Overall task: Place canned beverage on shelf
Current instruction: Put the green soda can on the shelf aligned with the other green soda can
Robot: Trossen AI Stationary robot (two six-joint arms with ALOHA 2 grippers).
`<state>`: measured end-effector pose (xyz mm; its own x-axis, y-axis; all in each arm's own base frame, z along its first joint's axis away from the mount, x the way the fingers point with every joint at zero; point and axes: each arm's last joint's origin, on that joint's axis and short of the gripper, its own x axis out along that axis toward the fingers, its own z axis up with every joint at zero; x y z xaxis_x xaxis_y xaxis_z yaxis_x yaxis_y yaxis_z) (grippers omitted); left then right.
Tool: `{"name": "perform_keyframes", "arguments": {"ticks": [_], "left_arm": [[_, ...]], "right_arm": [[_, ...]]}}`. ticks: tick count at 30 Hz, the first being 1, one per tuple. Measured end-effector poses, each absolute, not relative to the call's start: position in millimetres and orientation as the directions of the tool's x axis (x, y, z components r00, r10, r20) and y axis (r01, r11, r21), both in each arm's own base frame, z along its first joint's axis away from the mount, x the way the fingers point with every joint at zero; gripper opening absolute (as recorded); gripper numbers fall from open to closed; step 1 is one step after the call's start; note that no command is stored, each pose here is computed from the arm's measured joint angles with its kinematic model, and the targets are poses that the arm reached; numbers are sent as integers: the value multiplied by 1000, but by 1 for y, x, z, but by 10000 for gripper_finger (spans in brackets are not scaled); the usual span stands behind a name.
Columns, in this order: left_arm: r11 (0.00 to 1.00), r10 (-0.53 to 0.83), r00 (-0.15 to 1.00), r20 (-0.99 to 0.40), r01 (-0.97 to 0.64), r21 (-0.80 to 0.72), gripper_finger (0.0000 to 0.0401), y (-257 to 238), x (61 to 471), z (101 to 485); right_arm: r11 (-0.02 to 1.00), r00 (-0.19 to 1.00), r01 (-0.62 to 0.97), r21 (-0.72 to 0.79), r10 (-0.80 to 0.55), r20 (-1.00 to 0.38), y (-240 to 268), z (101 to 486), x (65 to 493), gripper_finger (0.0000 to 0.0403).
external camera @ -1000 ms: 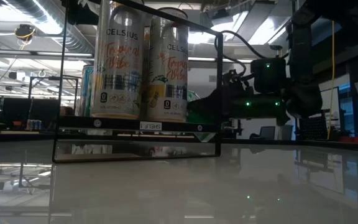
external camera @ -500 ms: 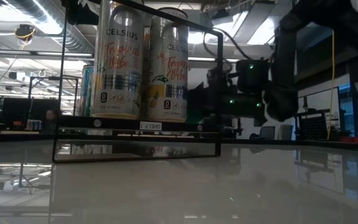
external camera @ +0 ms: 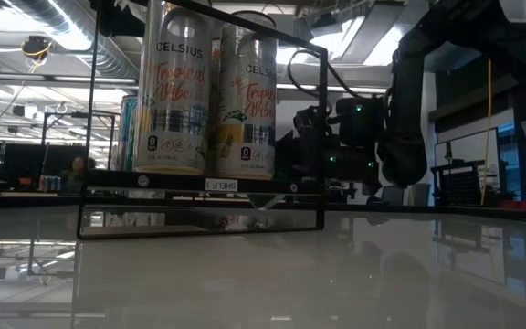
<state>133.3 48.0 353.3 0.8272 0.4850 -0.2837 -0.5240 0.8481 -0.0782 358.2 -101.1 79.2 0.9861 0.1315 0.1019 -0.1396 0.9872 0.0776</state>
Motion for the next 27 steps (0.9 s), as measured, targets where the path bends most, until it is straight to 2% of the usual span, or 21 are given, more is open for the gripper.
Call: {"name": "perform_keyframes", "arguments": {"ticks": [27], "left_arm": [[848,485,827,-283,-524,-78,383,48,133,353]], "right_arm": [[982,986,-145,124,132,105,-101,79,358,301]]}}
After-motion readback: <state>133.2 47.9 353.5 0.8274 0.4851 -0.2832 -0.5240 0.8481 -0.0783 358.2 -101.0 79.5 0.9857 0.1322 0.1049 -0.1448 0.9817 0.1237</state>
